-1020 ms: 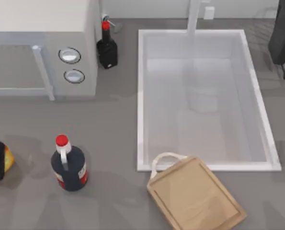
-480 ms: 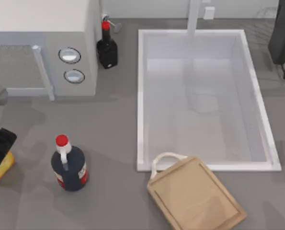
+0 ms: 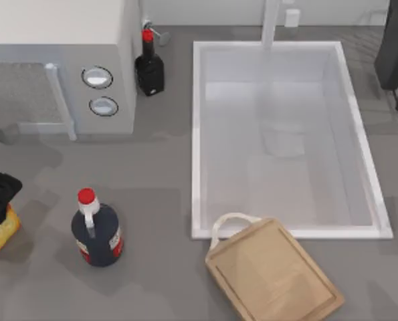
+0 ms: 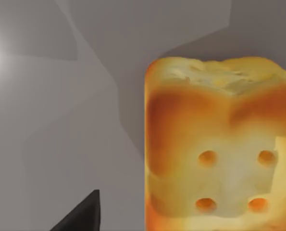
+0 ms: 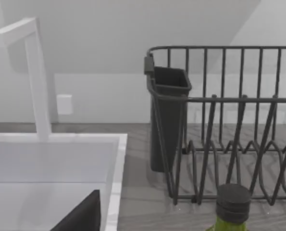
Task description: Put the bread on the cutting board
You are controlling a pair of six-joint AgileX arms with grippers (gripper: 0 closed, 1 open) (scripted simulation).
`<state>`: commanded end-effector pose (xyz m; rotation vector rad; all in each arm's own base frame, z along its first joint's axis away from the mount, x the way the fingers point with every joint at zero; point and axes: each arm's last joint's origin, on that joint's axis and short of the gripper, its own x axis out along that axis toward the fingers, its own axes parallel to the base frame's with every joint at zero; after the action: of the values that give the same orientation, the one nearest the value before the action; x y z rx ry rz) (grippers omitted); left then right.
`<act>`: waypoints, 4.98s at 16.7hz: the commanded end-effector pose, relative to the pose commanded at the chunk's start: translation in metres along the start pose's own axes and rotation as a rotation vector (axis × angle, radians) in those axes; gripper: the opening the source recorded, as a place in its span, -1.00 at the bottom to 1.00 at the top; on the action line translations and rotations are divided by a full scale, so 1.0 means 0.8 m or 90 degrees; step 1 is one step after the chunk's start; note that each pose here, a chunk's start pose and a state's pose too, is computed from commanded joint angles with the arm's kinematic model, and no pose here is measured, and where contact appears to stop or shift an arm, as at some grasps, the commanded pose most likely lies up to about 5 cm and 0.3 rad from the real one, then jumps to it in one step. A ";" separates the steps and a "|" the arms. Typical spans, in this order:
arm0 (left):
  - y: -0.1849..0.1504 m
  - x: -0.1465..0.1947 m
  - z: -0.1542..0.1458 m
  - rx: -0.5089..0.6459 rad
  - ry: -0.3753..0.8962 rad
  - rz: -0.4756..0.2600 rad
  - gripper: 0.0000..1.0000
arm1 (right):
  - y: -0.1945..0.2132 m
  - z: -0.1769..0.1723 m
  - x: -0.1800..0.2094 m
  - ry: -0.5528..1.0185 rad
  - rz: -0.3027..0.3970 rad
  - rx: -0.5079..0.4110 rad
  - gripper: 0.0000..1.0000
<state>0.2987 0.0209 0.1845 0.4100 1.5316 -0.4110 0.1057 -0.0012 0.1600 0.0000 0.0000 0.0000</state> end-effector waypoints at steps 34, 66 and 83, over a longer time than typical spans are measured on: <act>0.000 0.088 0.000 0.000 0.000 0.000 -1.00 | 0.000 0.000 0.000 0.000 0.000 0.000 1.00; -0.171 -0.148 0.123 -0.048 -0.240 -0.003 -1.00 | 0.000 0.000 0.000 0.000 0.000 0.000 1.00; -0.450 -0.001 0.165 -0.321 -0.001 0.000 -1.00 | 0.000 0.000 0.000 0.000 0.000 0.000 1.00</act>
<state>0.2325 -0.3570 0.1856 0.0146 1.5687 -0.0153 0.1057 -0.0012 0.1600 0.0000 0.0000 0.0000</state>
